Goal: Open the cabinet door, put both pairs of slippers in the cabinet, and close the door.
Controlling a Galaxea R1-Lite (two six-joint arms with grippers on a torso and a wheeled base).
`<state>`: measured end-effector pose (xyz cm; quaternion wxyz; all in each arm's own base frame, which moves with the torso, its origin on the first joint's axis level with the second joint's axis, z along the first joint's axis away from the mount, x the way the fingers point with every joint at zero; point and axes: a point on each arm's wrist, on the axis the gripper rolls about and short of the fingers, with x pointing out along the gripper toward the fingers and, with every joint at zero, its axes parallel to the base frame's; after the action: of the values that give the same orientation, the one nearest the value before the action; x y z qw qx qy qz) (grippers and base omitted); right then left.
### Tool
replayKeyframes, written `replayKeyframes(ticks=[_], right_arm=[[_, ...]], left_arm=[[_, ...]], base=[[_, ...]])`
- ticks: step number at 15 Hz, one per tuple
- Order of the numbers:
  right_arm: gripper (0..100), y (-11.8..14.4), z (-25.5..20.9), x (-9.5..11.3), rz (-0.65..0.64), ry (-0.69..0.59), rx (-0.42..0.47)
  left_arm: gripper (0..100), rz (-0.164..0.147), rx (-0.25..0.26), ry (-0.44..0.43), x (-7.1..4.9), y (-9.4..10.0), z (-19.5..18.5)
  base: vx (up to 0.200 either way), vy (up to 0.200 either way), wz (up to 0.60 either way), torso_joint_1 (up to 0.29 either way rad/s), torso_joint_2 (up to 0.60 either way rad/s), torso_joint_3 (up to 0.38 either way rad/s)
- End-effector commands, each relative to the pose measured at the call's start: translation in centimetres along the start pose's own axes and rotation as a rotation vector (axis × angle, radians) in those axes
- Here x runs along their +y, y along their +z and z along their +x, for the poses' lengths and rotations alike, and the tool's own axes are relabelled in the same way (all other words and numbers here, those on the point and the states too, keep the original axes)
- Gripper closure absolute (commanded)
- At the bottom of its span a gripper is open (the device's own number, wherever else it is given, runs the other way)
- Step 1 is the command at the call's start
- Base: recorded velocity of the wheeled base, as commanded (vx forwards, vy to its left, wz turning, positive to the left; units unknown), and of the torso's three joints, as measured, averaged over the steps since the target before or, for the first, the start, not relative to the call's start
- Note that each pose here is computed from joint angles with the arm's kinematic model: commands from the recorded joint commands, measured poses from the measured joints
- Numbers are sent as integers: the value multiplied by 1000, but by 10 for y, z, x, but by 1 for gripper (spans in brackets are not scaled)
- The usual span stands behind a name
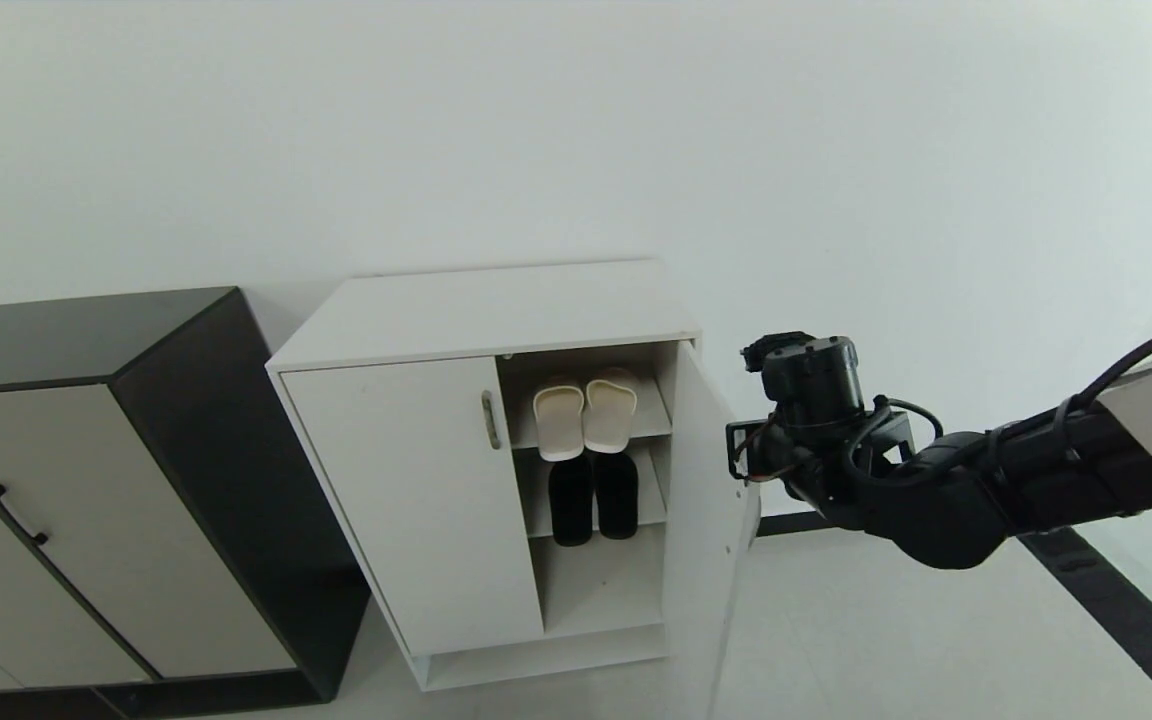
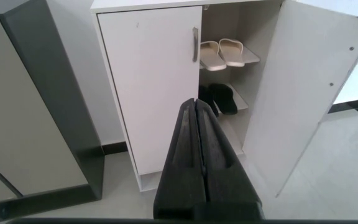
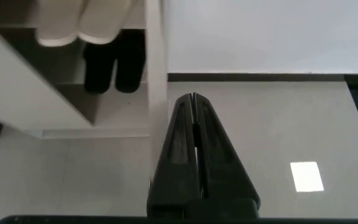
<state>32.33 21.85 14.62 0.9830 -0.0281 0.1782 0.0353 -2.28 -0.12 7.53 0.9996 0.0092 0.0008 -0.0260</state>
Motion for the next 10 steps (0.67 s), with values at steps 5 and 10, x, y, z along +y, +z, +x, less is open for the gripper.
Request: replayKeyframes(ticks=[5, 10], right_arm=[[100, -1, -38, 14, -53, 89, -37], [100, -5, -43, 20, -65, 111, -32]], left_arm=[[100, 0, -1, 0, 0, 0, 0], [100, 0, 1, 0, 0, 0, 0]], base=[[0, 0, 0, 0, 0, 0], [0, 0, 0, 0, 0, 0]])
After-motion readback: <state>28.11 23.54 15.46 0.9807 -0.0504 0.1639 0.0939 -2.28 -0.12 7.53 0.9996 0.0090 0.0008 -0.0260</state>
